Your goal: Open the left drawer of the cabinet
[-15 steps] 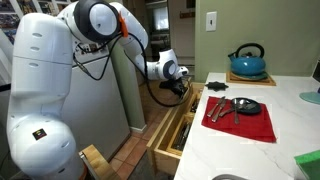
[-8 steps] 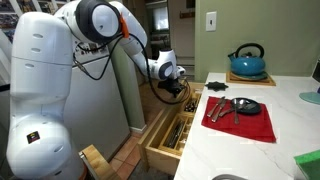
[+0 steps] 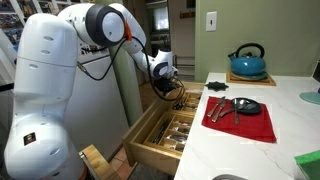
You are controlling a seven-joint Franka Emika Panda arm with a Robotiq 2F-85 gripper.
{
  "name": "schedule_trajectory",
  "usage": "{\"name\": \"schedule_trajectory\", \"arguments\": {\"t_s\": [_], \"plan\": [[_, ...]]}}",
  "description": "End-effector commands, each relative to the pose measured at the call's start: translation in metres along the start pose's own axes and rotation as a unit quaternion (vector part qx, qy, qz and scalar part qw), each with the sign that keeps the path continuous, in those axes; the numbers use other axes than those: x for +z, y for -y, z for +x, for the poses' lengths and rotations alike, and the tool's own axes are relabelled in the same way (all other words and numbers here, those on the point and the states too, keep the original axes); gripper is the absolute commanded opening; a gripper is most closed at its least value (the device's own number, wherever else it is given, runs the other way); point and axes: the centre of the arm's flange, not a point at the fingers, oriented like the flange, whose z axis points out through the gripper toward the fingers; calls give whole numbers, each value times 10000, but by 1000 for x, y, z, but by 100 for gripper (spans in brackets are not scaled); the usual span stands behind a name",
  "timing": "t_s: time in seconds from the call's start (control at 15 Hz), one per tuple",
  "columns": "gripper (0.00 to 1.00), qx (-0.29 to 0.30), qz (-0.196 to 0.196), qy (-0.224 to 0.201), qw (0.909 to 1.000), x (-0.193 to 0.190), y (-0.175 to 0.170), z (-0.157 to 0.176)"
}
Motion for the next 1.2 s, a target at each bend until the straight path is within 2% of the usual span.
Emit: {"name": "schedule_trajectory", "arguments": {"t_s": [0.0,0.4,0.67,1.13], "plan": [[0,-355,514,149,9979,19,13,22],[0,-1135,1130,157,9870,33,41,44],[0,-1429,1482,160,9784,41,54,55],[0,-1874,1819,202,9651,50,76,68]]}}
